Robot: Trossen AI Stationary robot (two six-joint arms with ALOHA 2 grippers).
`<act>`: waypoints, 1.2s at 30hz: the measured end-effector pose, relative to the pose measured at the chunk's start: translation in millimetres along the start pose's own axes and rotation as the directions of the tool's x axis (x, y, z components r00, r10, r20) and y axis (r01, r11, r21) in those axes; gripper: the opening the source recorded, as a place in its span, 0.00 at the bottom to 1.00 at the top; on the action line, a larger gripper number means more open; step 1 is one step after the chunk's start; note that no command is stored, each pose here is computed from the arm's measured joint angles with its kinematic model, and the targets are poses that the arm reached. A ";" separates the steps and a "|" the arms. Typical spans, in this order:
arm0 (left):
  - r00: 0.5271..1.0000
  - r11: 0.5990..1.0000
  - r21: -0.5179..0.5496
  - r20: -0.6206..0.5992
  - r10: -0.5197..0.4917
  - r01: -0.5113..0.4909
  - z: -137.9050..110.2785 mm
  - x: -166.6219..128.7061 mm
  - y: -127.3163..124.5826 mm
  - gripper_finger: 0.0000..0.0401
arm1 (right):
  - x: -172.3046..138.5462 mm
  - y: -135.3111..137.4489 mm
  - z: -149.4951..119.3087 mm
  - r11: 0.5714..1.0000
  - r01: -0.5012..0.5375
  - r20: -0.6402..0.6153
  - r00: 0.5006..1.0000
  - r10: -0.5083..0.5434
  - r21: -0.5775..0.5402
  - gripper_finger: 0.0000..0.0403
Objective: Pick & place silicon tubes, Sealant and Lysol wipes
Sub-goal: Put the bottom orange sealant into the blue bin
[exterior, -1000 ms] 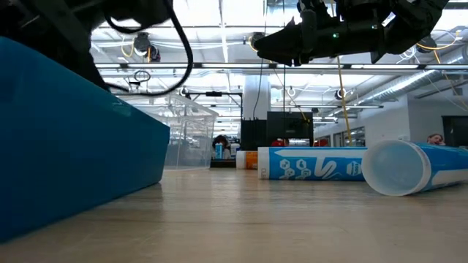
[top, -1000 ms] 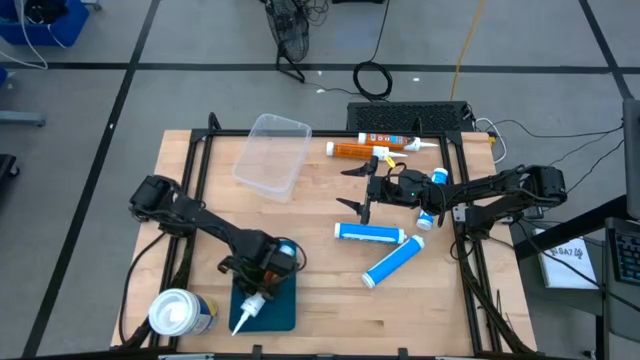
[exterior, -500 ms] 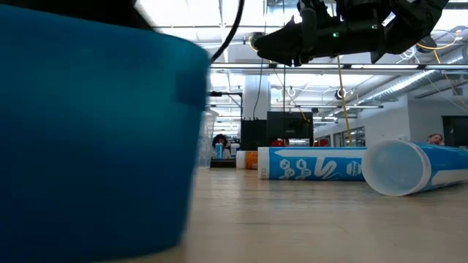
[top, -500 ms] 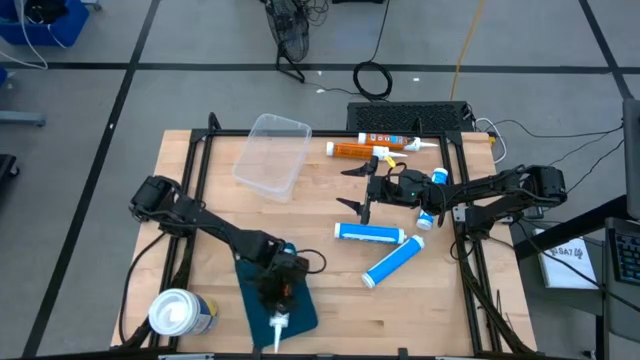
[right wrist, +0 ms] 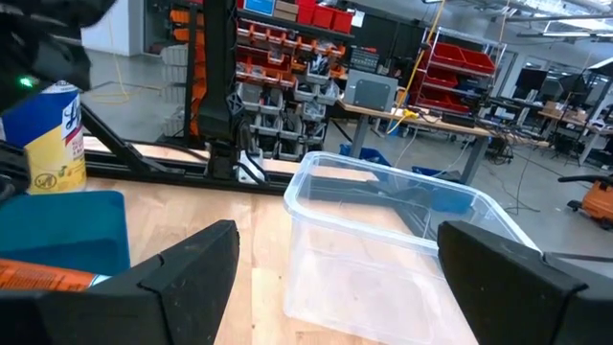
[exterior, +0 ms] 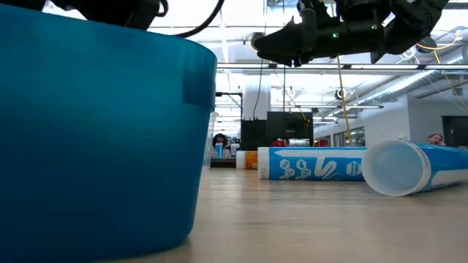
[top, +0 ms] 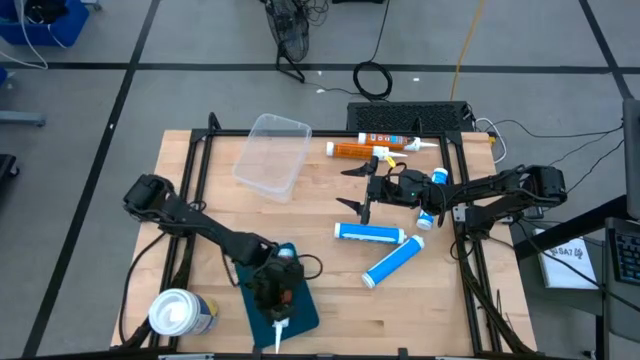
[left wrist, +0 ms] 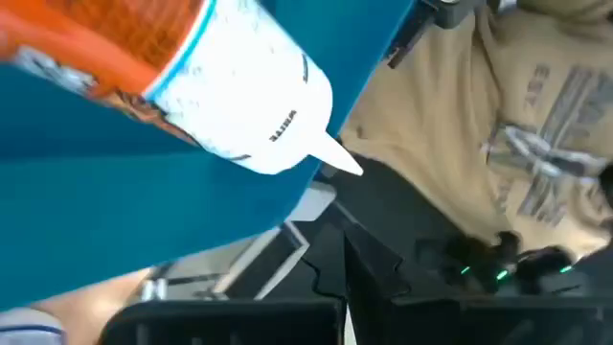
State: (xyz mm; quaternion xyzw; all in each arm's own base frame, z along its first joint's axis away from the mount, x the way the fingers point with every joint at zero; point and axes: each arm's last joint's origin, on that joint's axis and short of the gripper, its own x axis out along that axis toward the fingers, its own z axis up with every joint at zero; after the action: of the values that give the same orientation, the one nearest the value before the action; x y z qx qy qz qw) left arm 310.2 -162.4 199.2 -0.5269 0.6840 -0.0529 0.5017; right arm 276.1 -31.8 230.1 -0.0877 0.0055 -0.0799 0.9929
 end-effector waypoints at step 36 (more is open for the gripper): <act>0.987 0.930 0.330 0.033 0.159 -0.161 23.6 24.1 24.8 0.01 | 0.1 -0.1 0.3 1.000 0.000 0.003 1.000 0.000 0.010 0.82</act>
State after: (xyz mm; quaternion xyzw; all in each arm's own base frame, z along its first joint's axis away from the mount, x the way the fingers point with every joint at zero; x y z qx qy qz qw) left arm 312.6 -159.3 157.5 -0.3778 0.7045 -0.1244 0.5878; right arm 276.2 -31.8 230.4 -0.0830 0.0035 -0.0800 0.9933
